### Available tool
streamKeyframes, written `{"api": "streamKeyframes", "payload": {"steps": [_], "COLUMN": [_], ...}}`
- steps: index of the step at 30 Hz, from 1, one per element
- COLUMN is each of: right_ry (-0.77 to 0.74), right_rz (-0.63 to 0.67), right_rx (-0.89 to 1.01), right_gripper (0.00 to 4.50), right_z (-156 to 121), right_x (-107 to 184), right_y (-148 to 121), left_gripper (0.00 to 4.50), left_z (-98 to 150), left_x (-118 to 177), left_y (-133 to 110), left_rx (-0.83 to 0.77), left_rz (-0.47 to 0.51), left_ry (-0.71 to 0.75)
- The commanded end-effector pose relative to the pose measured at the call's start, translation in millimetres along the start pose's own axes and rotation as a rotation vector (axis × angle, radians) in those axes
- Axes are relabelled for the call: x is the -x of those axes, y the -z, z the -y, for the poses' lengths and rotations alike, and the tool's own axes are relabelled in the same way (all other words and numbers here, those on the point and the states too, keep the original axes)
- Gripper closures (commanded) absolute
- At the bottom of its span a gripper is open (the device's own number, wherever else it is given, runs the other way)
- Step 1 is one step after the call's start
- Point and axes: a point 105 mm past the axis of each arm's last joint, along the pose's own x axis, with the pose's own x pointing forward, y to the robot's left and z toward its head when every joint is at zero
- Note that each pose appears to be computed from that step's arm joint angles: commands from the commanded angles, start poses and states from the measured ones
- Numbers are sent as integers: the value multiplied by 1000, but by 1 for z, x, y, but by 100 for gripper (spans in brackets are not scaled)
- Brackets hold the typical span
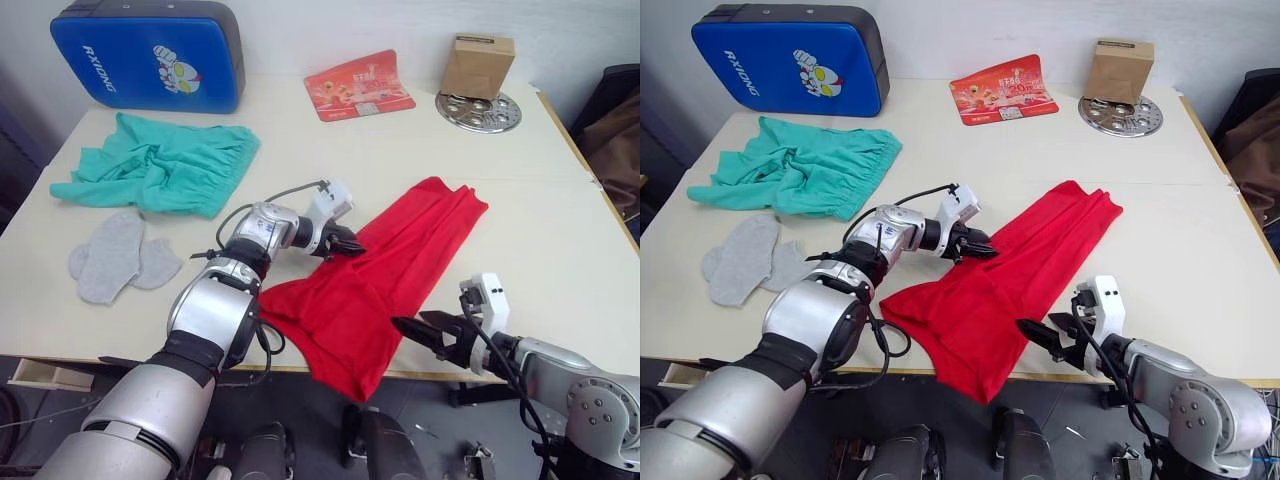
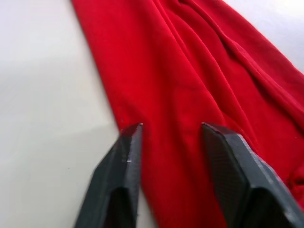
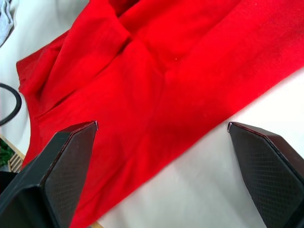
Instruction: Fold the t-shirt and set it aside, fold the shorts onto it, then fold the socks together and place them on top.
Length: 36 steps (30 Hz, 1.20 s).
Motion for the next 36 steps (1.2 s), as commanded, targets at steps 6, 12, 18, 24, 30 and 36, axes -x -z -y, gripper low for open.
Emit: {"api": "streamKeyframes", "payload": {"steps": [6,12,18,24,30,36], "right_ry": [74,77,90,73,0,-59], "right_rz": [-36,-43,-105,-150,-179,-140], "right_rx": [-77,-28,96,218,326,390], "right_gripper": [243,447,447,447,447,447], "right_z": [21,36,65,79,77,69], "right_x": [-23,-20,-15,-21,-30,-37], "right_y": [4,-18,-55,-83,-95,-109], "left_gripper": [450,450,450,450,450,450], "left_z": [-3,-18,-37,-41,-24,-11], "left_x": [3,21,52,79,104,119], "left_y": [-5,2,13,24,29,26], "left_rx": [-8,81,183,257,299,296], "left_rz": [34,97,205,315,415,448], "left_ry": [-9,-72,-137,-169,-301,-391]}}
